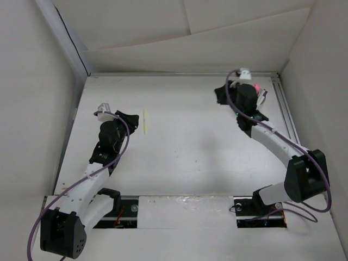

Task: Sort the stationery into containers
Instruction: Pick up the pen from the center of the board.

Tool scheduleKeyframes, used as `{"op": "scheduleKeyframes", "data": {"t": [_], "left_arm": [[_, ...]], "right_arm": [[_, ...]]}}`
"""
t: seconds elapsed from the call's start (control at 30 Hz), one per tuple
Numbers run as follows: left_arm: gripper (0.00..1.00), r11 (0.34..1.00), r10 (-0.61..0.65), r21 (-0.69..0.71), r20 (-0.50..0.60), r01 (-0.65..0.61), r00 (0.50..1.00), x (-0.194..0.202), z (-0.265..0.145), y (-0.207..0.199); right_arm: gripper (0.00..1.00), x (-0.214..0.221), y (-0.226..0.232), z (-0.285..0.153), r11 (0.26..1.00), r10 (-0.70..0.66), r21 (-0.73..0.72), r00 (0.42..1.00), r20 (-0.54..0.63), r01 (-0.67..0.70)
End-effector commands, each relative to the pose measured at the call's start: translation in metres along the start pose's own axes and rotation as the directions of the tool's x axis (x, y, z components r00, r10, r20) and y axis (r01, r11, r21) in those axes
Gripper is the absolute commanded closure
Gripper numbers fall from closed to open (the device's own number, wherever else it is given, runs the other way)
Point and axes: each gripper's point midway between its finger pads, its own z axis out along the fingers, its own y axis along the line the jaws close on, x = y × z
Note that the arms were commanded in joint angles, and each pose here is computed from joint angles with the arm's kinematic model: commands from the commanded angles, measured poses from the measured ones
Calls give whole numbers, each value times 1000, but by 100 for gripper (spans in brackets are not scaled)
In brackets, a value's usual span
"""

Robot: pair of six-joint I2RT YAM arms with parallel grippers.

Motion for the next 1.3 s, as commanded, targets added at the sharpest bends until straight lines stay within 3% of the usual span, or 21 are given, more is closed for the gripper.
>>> {"op": "scheduleKeyframes", "data": {"t": [0.0,0.03,0.17,0.27,0.43,0.6,0.77,0.87,0.97,1.27], "left_arm": [[73,997,-28,-71,55,32,998,-17,6,3],[74,995,-36,-92,61,42,997,-18,8,6],[79,976,-47,-210,64,60,997,-18,19,23],[84,941,-65,-328,48,77,997,-8,24,47],[82,891,-96,-439,69,117,993,-5,31,66],[76,820,-133,-551,81,156,988,-12,42,94],[80,739,-257,-618,109,268,960,-29,44,151],[79,719,-220,-642,154,267,963,-40,40,157],[71,700,-193,-658,199,277,961,-51,35,159],[67,565,-180,-790,163,237,970,-43,40,203]], "right_arm": [[100,48,77,-15,965,-80,-258,990,-115,48],[100,59,103,-24,946,-94,-321,986,-135,46],[99,111,136,-46,901,-176,-430,957,-231,62],[92,151,153,-55,862,-276,-499,912,-305,94],[78,191,174,-63,803,-355,-591,853,-382,69],[73,218,176,-66,771,-410,-636,791,-454,34],[72,219,168,-60,783,-402,-621,790,-463,35],[70,213,165,-61,791,-388,-611,797,-463,31],[69,212,163,-62,795,-387,-605,798,-461,36],[68,209,166,-64,792,-379,-610,802,-461,24]]}}
